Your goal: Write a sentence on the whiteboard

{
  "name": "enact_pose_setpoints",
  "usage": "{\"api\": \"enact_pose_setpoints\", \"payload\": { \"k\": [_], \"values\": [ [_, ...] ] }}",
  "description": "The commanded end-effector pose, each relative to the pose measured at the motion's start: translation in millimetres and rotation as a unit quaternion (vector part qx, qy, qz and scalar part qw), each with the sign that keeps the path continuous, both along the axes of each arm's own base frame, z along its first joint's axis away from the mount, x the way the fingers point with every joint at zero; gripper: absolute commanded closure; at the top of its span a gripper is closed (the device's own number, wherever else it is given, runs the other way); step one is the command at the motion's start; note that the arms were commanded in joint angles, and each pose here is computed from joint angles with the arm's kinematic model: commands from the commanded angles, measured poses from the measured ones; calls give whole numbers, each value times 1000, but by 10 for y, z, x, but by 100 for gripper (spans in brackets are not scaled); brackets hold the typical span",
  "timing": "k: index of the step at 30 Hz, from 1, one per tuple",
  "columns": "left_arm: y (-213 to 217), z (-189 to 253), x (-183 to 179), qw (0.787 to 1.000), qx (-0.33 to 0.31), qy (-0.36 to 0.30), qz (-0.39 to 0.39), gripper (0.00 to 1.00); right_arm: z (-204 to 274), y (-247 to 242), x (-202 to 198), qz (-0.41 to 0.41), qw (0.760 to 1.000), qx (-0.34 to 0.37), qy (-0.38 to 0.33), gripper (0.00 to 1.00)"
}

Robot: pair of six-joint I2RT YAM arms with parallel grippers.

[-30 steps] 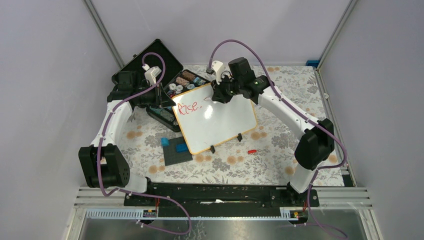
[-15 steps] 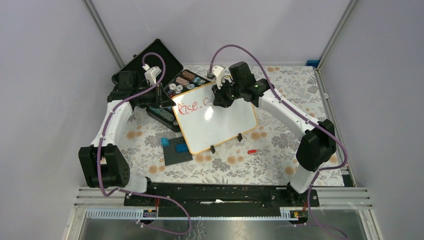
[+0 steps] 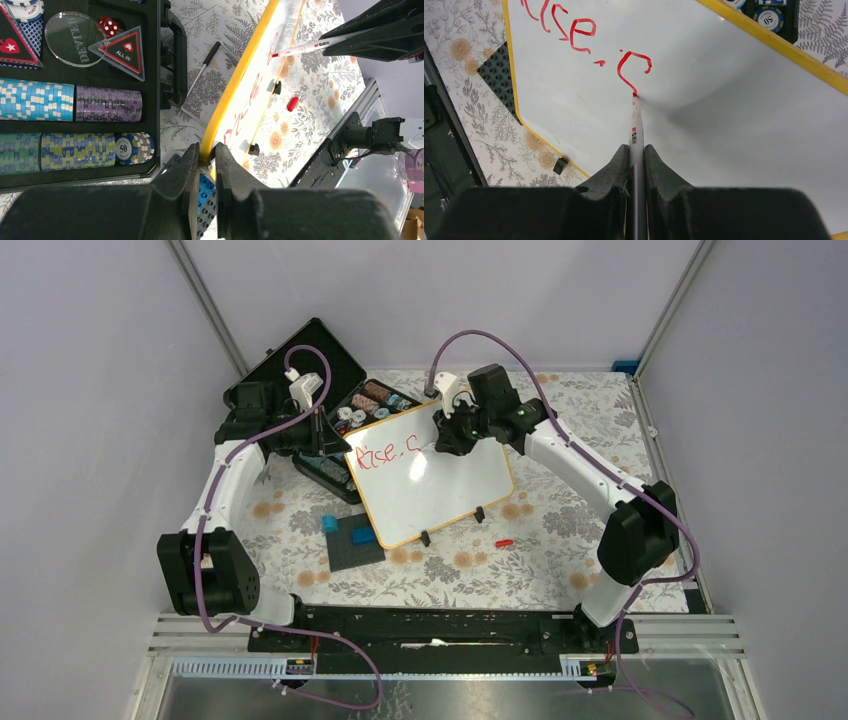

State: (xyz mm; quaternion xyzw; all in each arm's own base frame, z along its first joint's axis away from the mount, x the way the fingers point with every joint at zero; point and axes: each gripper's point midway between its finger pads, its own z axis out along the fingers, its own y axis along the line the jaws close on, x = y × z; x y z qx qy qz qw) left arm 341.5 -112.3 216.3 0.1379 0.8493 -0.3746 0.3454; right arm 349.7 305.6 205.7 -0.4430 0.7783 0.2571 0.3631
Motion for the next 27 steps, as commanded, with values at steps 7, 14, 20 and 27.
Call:
{"api": "enact_pose_setpoints", "payload": {
  "k": [7, 14, 20, 27],
  "values": [
    [-19, 115, 20, 999, 14, -39, -8, 100, 59, 143, -92, 19, 1000, 9, -5, 100],
    [-15, 129, 24, 999, 14, -41, -6, 100, 136, 297, -125, 32, 999, 16, -11, 100],
    [-13, 114, 28, 999, 14, -38, -6, 100, 290, 308, -133, 37, 999, 29, -24, 100],
    [-17, 110, 30, 999, 12, -37, -6, 100, 615, 115, -3, 20, 996, 68, -49, 100]
  ]
}}
